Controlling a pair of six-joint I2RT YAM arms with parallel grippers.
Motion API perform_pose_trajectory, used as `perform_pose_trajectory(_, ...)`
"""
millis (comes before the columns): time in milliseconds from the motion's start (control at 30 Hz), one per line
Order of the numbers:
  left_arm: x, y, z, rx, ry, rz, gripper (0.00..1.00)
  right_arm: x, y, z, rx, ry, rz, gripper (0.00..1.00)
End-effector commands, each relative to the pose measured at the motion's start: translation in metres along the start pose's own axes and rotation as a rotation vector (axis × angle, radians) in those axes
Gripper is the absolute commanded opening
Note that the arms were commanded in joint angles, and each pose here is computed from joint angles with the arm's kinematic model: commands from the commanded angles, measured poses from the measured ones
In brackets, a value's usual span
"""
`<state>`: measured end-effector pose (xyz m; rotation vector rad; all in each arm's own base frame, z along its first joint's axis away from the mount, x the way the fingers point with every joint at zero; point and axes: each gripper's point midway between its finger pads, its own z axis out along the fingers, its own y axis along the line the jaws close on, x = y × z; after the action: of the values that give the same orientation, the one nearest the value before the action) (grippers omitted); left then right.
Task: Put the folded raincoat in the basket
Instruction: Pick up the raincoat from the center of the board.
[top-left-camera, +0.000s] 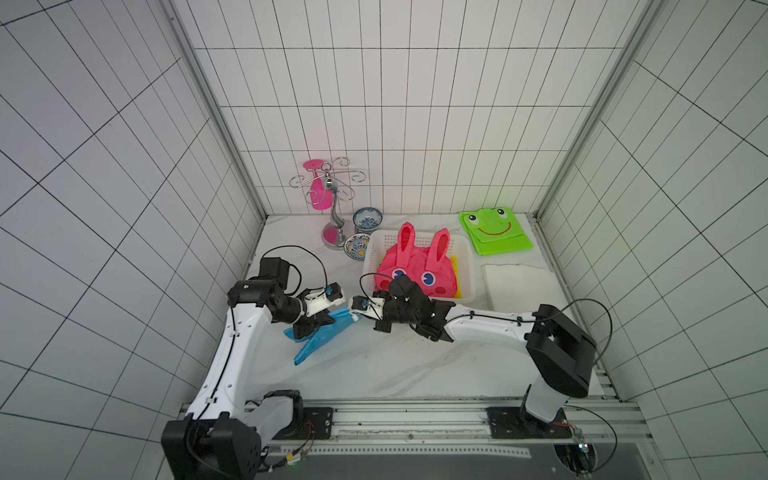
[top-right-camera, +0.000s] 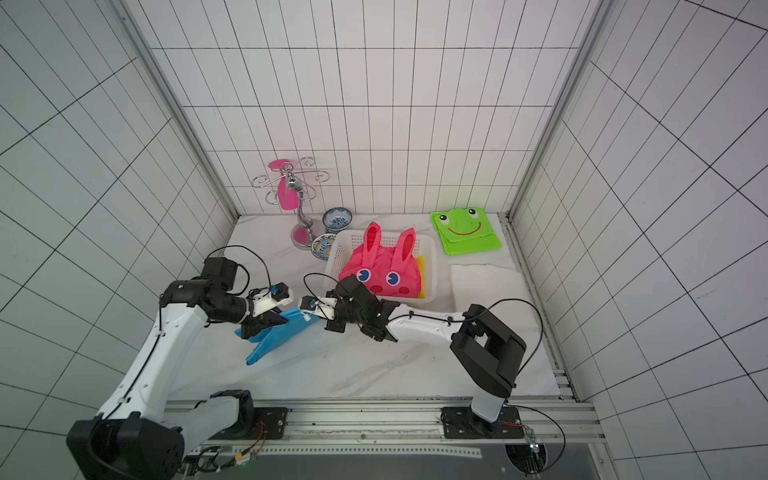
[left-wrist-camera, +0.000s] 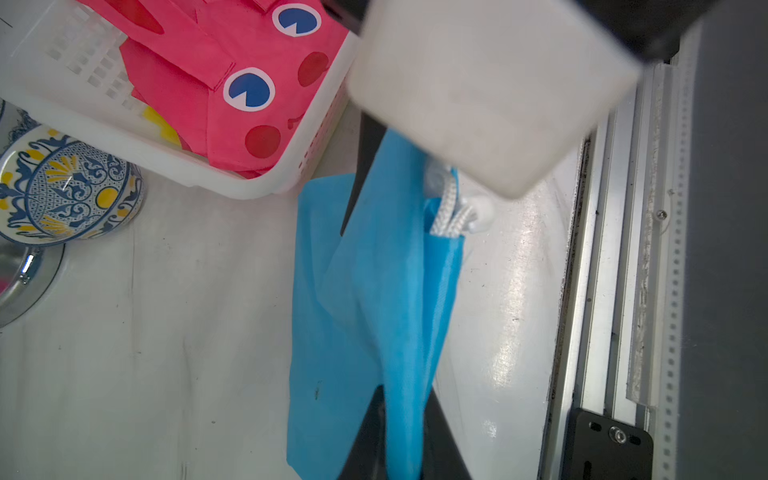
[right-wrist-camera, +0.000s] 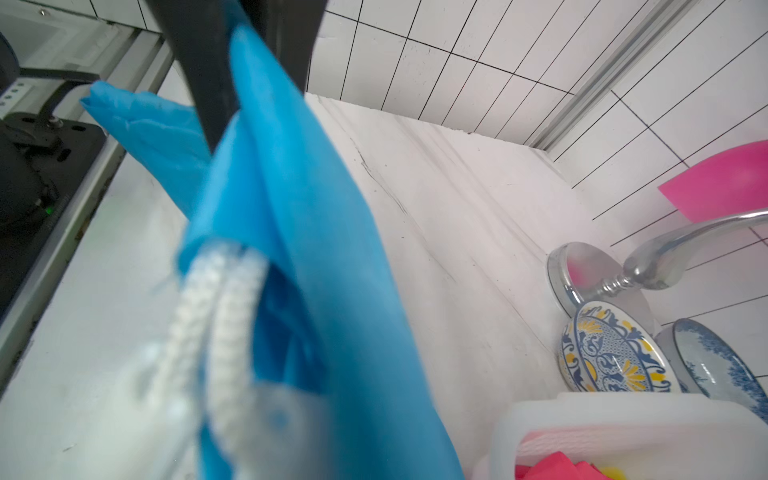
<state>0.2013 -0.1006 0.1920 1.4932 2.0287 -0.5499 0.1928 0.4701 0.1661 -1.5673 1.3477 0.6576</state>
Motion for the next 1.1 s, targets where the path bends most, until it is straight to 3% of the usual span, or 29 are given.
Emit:
perform_pose_trajectory(0,0.0,-0.004,-0.003,0.009,0.003,0.006,0.38,-0.037,-0.025,-0.015,0.016,-0.115,0.128,0.0)
perform_pose_trajectory(200,0.008,-0.012,-0.007,0.026,0.046,0.0,0.55,-0.025,-0.048,-0.028,0.019,-0.112,0.417,0.0)
perform_pose_trajectory(433,0.02,-0.006,-0.011,-0.008,0.128,-0.003,0.58,-0.021,-0.064,-0.036,0.039,-0.139,0.611,0.0)
perform_pose_trajectory(600,0.014,0.002,-0.017,-0.051,0.124,0.006,0.58,-0.029,-0.064,-0.038,-0.007,-0.143,0.657,0.0)
perform_pose_trajectory(633,0.01,0.003,-0.019,-0.059,0.113,0.015,0.61,-0.028,-0.065,-0.039,-0.007,-0.132,0.665,0.0)
perform_pose_trajectory(667,0.006,0.004,-0.021,-0.065,0.099,0.021,0.9,-0.028,-0.065,-0.039,-0.007,-0.122,0.669,0.0)
perform_pose_trajectory(700,0.002,0.004,-0.021,-0.065,0.08,0.029,0.97,-0.027,-0.066,-0.039,-0.003,-0.113,0.677,0.0)
perform_pose_trajectory(900,-0.032,0.002,-0.016,-0.041,-0.106,0.135,0.97,-0.018,-0.069,-0.032,0.001,-0.028,0.815,0.0)
perform_pose_trajectory(1067,-0.023,0.025,0.003,-0.101,-0.085,0.106,0.97,-0.014,-0.072,-0.027,0.007,0.033,0.972,0.0)
